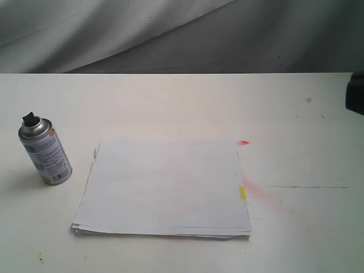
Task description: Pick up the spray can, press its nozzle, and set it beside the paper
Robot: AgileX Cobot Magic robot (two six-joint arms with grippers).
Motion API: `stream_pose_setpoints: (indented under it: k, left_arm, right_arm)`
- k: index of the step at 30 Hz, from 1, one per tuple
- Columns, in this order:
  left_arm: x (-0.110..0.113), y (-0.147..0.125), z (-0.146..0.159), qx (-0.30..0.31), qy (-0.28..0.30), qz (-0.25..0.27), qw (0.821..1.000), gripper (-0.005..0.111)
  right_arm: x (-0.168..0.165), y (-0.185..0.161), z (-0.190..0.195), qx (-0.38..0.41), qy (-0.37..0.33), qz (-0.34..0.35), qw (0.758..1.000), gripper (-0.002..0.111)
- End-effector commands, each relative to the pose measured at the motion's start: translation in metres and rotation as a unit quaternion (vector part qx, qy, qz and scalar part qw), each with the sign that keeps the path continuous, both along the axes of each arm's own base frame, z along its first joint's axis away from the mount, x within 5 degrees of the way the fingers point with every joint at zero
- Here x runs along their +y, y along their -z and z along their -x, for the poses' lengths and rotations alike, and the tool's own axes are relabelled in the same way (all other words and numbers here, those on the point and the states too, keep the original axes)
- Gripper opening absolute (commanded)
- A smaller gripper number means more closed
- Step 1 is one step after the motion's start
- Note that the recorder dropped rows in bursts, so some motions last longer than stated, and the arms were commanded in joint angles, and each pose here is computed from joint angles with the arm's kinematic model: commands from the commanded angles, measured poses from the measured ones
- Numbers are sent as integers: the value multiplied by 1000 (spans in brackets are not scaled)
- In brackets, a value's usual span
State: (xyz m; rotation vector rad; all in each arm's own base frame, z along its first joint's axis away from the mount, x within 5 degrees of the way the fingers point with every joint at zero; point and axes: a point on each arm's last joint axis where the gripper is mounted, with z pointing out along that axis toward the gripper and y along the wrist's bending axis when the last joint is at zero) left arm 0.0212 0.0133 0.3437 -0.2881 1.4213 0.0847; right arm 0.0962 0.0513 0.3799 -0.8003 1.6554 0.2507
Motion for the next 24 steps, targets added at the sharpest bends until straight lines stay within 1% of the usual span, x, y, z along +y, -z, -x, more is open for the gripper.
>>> stream_pose_setpoints:
  k: [1,3,7,15,19,22,23,24]
  left_arm:
    - [-4,3,20,-30,8,26,999,0]
    - [-4,3,24,-35,7,22,999,0]
    - [-3,7,23,-19,4,32,999,0]
    - [-3,6,24,-19,3,28,999,0]
    - [-1,6,24,-17,-10,8,1000,0]
    - [1,3,25,-23,-27,-24,999,0]
    - [1,1,26,-29,-35,-44,998,0]
    - [1,0,26,-34,-34,-49,998,0]
  right_arm:
    - [-1,0,1,-1,6,-3,1000,0]
    - [-1,0,1,-1,6,-3,1000,0]
    - [-1,0,1,-1,6,-3,1000,0]
    - [-1,0,1,-1,6,-2,1000,0]
    - [-1,0,1,-1,6,-2,1000,0]
    - [-1,0,1,-1,6,-2,1000,0]
    - [-1,0,1,-1,6,-2,1000,0]
    - [-1,0,1,-1,6,-2,1000,0]
